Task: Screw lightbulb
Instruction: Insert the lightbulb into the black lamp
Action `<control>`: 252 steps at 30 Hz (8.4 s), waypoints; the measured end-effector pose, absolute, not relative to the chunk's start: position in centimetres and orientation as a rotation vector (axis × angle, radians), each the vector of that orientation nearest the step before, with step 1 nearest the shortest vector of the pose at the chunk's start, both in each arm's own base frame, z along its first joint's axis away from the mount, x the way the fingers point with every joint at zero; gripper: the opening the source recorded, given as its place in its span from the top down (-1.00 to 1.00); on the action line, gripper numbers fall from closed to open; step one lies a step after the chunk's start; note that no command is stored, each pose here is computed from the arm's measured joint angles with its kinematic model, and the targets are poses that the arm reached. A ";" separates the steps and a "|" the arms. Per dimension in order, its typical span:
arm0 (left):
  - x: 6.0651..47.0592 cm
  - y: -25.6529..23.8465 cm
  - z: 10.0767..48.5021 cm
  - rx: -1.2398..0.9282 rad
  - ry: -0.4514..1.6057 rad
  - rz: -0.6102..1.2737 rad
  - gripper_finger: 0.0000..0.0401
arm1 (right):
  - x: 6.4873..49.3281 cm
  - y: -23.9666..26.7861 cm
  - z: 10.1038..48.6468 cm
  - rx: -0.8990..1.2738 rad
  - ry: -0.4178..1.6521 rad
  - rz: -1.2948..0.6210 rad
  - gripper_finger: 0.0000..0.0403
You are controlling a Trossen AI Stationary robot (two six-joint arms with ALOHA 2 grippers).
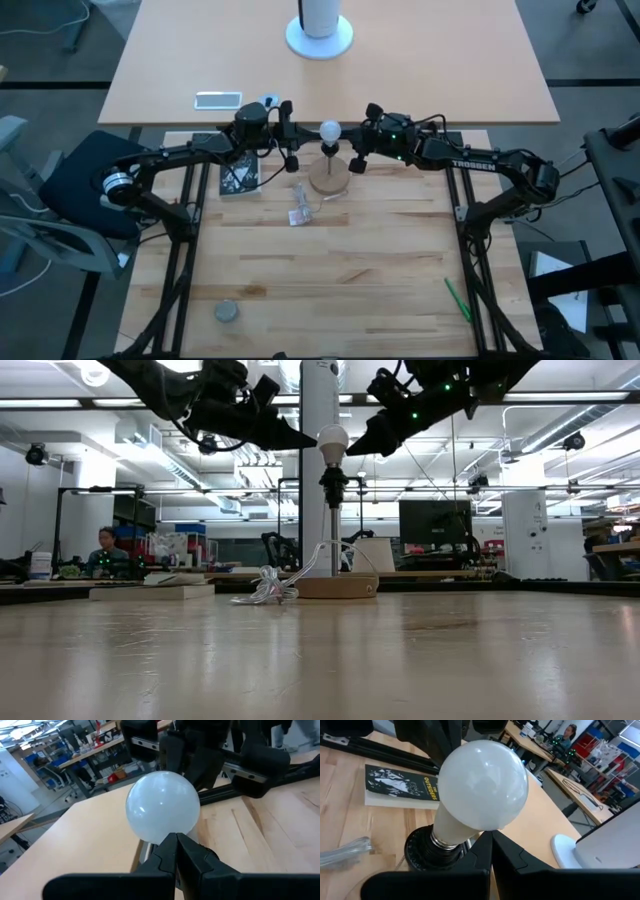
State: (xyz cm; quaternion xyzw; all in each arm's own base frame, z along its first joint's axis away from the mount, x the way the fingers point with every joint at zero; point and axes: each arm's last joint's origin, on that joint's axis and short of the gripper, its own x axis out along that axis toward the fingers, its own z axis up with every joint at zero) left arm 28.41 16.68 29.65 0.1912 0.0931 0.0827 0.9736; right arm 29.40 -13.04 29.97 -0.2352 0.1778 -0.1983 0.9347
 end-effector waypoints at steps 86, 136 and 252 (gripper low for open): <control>27.5 16.3 30.1 0.335 0.240 0.201 1.00 | 28.2 -12.5 30.3 -0.426 0.422 -0.440 1.00; 28.1 16.2 29.8 0.322 0.175 0.054 1.00 | 28.6 -13.4 30.0 -0.437 0.391 -0.427 1.00; 28.4 17.7 29.0 0.295 0.185 0.192 1.00 | 29.3 -13.3 29.7 -0.481 0.356 -0.315 1.00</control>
